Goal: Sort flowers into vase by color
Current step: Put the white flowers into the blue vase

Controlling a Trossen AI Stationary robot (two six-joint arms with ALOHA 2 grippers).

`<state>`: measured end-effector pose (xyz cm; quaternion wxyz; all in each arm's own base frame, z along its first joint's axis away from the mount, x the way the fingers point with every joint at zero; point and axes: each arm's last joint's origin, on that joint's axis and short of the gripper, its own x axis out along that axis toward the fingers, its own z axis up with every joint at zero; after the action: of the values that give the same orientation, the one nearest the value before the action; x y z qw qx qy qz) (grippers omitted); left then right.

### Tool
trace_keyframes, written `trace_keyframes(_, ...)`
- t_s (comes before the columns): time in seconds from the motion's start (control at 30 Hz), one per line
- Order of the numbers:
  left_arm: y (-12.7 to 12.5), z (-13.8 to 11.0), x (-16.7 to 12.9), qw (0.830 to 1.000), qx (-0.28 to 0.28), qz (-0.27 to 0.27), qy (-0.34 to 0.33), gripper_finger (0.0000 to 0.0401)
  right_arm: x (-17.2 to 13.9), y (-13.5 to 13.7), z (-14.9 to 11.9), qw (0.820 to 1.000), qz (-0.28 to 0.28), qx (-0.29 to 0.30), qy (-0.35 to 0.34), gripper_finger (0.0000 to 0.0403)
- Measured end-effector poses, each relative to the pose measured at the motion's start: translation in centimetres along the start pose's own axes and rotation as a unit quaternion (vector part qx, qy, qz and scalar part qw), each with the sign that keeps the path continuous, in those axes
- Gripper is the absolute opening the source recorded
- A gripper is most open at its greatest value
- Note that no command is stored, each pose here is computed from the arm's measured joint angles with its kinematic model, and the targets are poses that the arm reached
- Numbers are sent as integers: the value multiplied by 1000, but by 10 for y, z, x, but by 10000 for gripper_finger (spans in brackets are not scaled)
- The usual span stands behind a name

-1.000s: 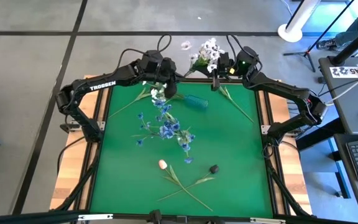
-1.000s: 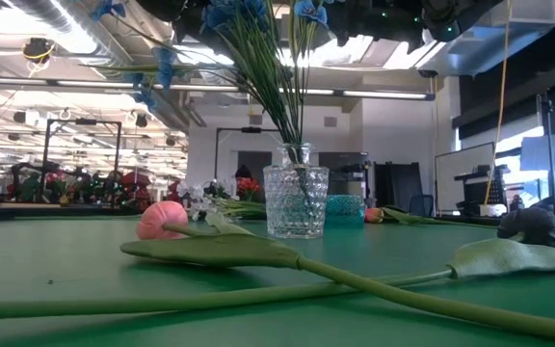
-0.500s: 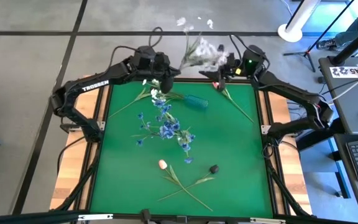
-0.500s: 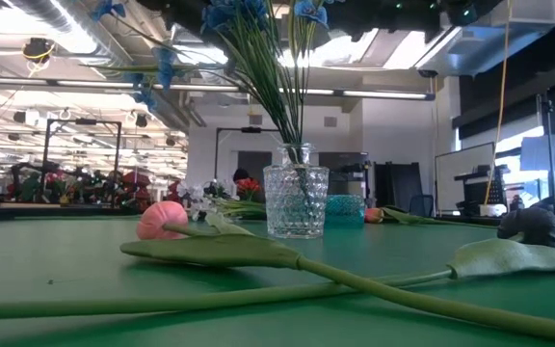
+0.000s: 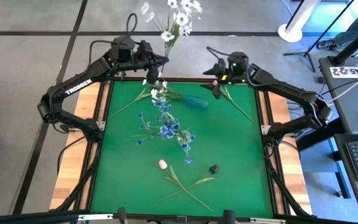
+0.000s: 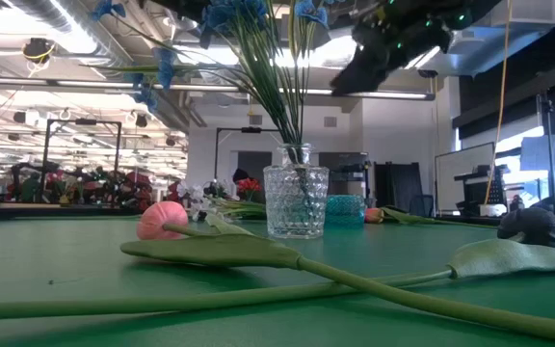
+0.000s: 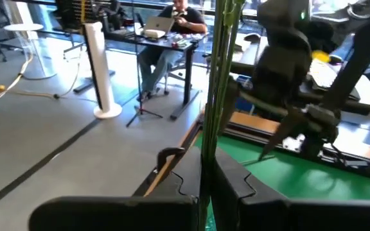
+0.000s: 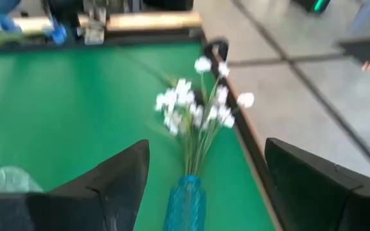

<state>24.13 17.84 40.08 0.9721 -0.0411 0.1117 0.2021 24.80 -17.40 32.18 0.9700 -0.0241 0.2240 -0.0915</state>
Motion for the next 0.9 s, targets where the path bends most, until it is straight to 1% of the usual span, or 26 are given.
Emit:
trace_keyframes(0.13,5,1,-2,1000,-17,4,-7,7,25,-5,-20,998,9,24,58,307)
trace_keyframes(0.2,2,-1,-3,1000,-15,-17,-19,7,38,-7,-32,995,18,36,88,307)
trace_keyframes(0.27,0,-5,-5,999,-8,-27,-45,7,48,-8,-42,992,24,46,113,307)
trace_keyframes(0.33,1,-16,-8,998,-8,-26,-61,7,57,-10,-51,989,21,54,139,307)
trace_keyframes(0.4,7,-31,-11,997,-17,-20,-78,7,64,-11,-60,985,22,62,161,307)
trace_keyframes(0.47,12,-45,-16,994,-28,-28,-99,7,70,-11,-66,982,24,67,174,307)
trace_keyframes(0.53,14,-57,-19,990,-33,-48,-126,7,75,-11,-72,979,26,71,189,307)
trace_keyframes(0.67,17,-81,-18,987,-59,-65,-135,7,87,-8,-77,970,20,71,233,307)
trace_keyframes(0.83,16,-87,-18,986,-68,-69,-133,7,107,-1,-70,957,17,58,283,307)
trace_keyframes(0.9,14,-87,-17,986,-68,-79,-132,7,115,1,-66,951,18,55,305,307)
